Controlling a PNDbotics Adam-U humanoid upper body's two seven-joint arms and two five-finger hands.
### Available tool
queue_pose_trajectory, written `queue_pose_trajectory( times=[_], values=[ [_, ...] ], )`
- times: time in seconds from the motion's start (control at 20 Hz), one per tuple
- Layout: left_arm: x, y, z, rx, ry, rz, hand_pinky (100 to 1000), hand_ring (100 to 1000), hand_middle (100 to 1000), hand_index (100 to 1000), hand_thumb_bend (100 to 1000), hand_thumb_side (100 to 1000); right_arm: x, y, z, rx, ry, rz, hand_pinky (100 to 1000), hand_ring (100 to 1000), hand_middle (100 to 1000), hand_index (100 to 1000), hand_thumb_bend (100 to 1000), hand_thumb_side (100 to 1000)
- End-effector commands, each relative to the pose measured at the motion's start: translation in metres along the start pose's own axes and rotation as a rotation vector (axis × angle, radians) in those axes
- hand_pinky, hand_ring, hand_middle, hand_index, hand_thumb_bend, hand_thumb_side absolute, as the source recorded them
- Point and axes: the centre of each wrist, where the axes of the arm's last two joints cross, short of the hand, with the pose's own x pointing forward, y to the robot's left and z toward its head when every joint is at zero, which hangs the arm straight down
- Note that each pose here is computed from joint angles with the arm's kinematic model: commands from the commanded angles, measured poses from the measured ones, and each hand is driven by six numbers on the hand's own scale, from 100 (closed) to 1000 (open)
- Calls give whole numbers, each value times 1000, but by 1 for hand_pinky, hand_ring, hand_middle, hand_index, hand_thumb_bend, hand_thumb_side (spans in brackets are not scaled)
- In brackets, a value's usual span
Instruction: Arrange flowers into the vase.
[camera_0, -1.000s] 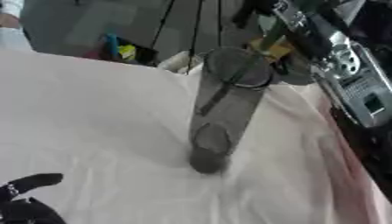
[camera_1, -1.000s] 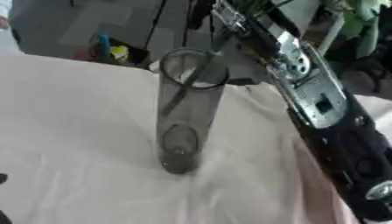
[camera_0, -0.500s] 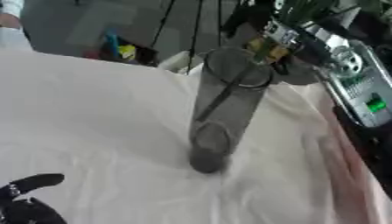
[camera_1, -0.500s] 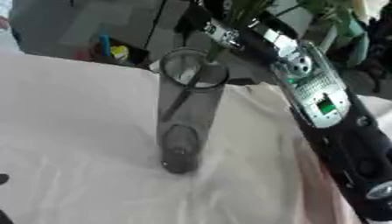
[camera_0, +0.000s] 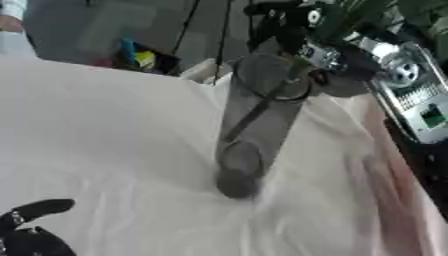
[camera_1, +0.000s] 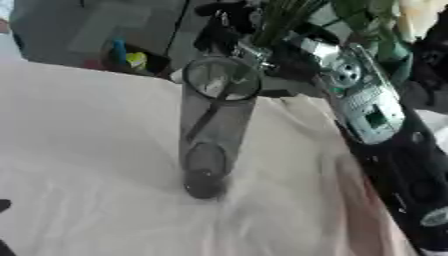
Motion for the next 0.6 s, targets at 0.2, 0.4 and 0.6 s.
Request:
queue_pose_trajectory(
  times=[0.2,0.4,0.6],
  values=[
    [5,1,-2,-17,-16,-10,419,619,890,762,100,1000,-2,-23,9,88,9,54,785,1000,690,774,100,1000],
    [5,0,-2,-23,-14,-10,419,620,891,763,100,1000,-9,-25,12,122,13,27,793,1000,700,791,100,1000],
    [5,0,-2,-25,-13,-10,420,621,892,763,100,1000,-10,-28,14,125,-5,21,808,1000,728,849,100,1000]
  ],
)
